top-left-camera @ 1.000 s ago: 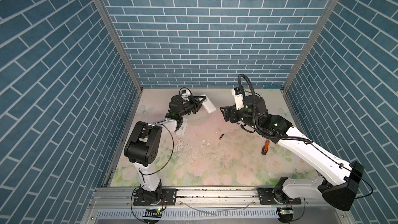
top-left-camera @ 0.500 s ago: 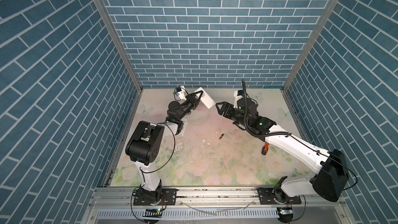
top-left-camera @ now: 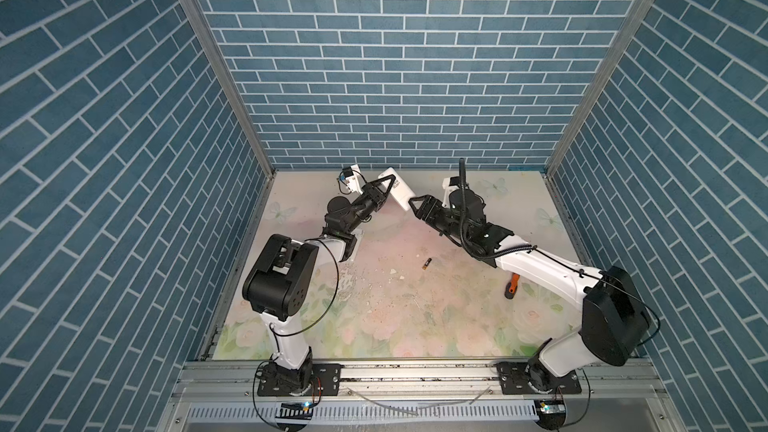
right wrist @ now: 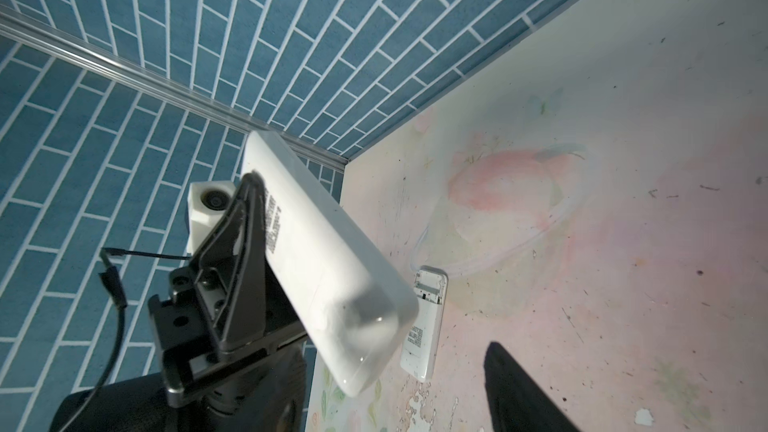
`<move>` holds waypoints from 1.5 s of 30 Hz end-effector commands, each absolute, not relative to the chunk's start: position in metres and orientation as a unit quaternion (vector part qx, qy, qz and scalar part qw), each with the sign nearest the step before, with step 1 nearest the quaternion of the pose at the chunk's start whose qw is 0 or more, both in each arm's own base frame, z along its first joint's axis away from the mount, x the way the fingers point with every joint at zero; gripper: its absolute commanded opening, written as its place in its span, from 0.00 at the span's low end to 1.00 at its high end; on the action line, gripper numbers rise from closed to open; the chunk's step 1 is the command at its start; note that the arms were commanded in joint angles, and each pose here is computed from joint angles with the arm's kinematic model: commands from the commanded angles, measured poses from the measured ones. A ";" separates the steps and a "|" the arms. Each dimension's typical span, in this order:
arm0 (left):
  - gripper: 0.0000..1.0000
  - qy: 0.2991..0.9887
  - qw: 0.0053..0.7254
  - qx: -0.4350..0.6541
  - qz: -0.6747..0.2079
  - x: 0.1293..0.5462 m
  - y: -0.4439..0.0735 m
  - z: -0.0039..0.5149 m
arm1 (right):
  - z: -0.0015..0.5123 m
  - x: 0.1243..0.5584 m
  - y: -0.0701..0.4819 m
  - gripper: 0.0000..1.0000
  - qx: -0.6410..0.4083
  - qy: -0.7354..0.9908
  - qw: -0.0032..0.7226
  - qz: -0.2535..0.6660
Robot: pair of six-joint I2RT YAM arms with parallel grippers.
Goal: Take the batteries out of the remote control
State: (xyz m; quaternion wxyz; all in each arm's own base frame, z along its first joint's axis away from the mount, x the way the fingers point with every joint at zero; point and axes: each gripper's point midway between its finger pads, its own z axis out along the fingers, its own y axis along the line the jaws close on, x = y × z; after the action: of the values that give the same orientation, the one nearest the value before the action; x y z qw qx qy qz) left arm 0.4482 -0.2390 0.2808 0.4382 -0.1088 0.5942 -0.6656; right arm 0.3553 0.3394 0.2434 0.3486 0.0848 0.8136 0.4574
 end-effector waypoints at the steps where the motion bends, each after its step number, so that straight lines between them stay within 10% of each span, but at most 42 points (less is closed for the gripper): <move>1: 0.00 0.570 0.463 -0.078 -0.675 0.438 -0.240 0.310 | 0.284 0.360 0.353 0.66 0.078 0.780 0.356 0.509; 45: 0.00 0.561 0.453 -0.074 -0.689 0.430 -0.248 0.311 | 0.285 0.371 0.355 0.39 0.082 0.772 0.360 0.518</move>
State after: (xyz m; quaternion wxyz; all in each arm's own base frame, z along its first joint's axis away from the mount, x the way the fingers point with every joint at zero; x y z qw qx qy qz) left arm 0.4435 -0.2445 0.2891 0.4376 -0.1109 0.5810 -0.6772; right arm 0.3642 0.3523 0.2602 0.3381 0.0890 0.7894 0.5046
